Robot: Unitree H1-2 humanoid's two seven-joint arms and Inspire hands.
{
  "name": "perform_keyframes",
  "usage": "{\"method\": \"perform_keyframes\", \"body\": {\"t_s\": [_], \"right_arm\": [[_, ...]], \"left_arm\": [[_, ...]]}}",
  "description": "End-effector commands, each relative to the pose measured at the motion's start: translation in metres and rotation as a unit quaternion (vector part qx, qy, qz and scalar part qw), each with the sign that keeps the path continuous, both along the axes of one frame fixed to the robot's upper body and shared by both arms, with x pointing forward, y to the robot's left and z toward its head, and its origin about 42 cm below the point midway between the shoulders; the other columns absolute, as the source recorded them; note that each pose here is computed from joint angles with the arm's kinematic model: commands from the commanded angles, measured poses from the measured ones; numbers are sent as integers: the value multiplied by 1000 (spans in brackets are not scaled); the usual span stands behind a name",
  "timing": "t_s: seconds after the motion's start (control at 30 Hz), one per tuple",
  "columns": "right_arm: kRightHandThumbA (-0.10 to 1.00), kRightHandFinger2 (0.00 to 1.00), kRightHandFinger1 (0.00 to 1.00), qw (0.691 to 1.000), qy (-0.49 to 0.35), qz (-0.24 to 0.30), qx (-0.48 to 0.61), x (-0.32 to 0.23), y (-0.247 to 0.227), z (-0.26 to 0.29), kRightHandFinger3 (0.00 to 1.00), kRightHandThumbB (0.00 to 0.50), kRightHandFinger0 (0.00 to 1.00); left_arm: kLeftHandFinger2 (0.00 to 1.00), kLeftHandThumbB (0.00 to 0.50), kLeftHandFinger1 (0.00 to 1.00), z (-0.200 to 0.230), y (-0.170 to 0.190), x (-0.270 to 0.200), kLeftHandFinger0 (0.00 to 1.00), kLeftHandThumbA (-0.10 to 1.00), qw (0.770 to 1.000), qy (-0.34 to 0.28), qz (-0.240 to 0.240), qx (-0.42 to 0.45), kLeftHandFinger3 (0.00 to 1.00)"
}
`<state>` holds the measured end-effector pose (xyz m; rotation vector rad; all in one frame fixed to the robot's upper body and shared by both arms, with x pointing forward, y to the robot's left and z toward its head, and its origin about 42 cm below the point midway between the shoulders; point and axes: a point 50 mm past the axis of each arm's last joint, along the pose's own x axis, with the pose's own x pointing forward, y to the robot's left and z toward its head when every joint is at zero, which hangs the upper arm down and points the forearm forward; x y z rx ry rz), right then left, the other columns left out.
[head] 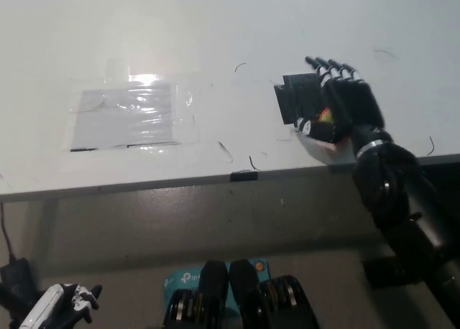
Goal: The robot uses right hand to squeeze a small tennis ball placed on the black area of the table
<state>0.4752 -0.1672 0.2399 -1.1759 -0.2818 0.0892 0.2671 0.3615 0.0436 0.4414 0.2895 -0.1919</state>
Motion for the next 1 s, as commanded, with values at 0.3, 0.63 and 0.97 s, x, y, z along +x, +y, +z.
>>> {"method": "perform_keyframes", "body": {"t_s": [0.3, 0.63, 0.97], "right_arm": [[180, 694, 161, 953, -115, -79, 269, -108, -74, 5, 899, 191, 4], [-93, 495, 172, 861, -52, -149, 484, -199, -136, -129, 851, 172, 56], [97, 349, 113, 789, 17, -227, 570, -229, -150, -198, 827, 222, 39]], "left_arm": [[242, 446, 64, 8, 5, 7, 73, 637, 1000, -29, -4, -6, 303], [278, 452, 86, 10, 5, 4, 85, 594, 1000, -24, 9, -10, 317], [225, 469, 38, 9, 3, 5, 12, 594, 999, -26, 13, -14, 334]]}}
